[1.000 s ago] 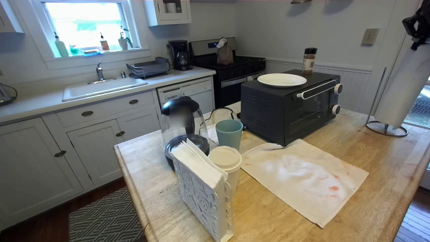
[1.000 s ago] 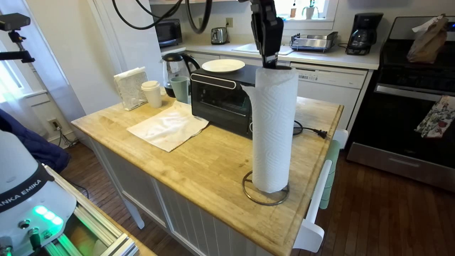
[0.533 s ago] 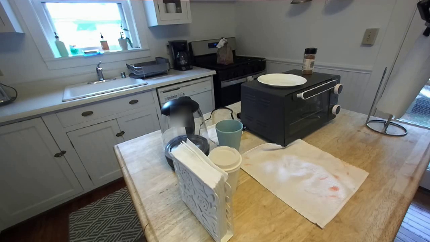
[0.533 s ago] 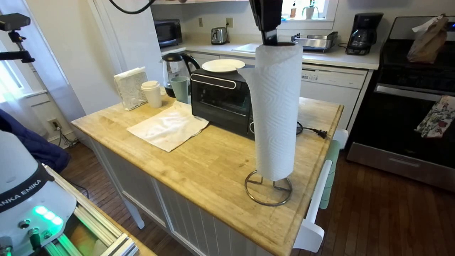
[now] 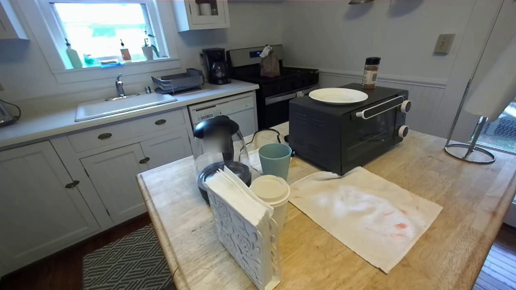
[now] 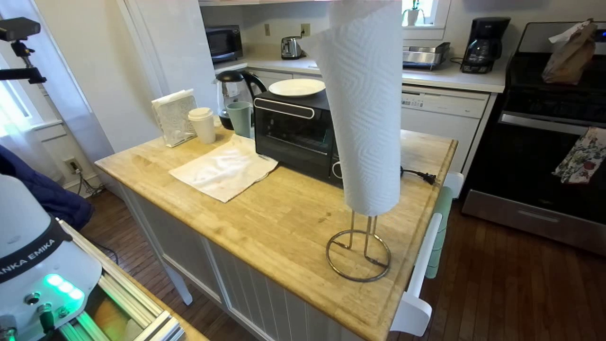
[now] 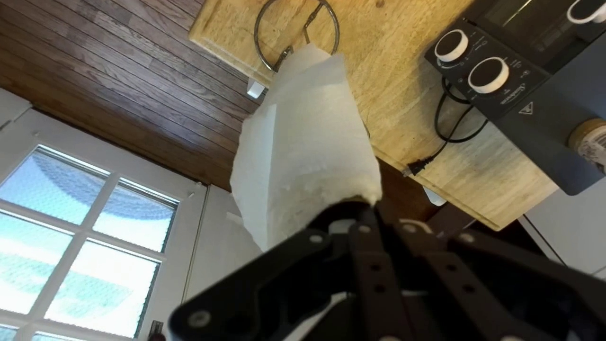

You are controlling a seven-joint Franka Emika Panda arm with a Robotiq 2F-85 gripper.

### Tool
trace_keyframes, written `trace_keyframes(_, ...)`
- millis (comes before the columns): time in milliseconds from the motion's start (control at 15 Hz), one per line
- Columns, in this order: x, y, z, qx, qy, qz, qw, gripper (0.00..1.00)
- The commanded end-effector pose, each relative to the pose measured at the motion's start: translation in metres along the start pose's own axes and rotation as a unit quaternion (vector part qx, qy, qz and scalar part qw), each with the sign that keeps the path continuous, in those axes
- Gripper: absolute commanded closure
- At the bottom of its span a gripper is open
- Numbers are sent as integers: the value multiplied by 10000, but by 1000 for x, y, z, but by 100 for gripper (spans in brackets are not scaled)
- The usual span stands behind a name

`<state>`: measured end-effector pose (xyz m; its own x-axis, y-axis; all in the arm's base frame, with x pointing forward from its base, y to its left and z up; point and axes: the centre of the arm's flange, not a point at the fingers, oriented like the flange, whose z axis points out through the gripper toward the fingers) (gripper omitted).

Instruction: Remove the paper towel from the stand and put it on the cupboard

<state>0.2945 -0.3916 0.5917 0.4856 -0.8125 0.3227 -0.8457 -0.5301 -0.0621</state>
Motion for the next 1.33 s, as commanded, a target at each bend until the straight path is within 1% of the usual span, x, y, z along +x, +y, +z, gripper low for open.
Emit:
trace_keyframes(0, -4, 9, -37, 104, 100, 5, 9999, 99)
trace_keyframes(467, -8, 17, -90, 223, 300, 30, 9993, 99)
trace_keyframes(600, -14, 15, -102, 322, 322, -71, 9989, 99)
trace_keyframes(733, -24, 8, -111, 381, 297, -307, 9984, 99)
trace_keyframes(867, -32, 3, -121, 409, 367, -493, 9973, 99)
trace_keyframes(1267, -42, -3, -143, 476, 617, -663, 9948, 99)
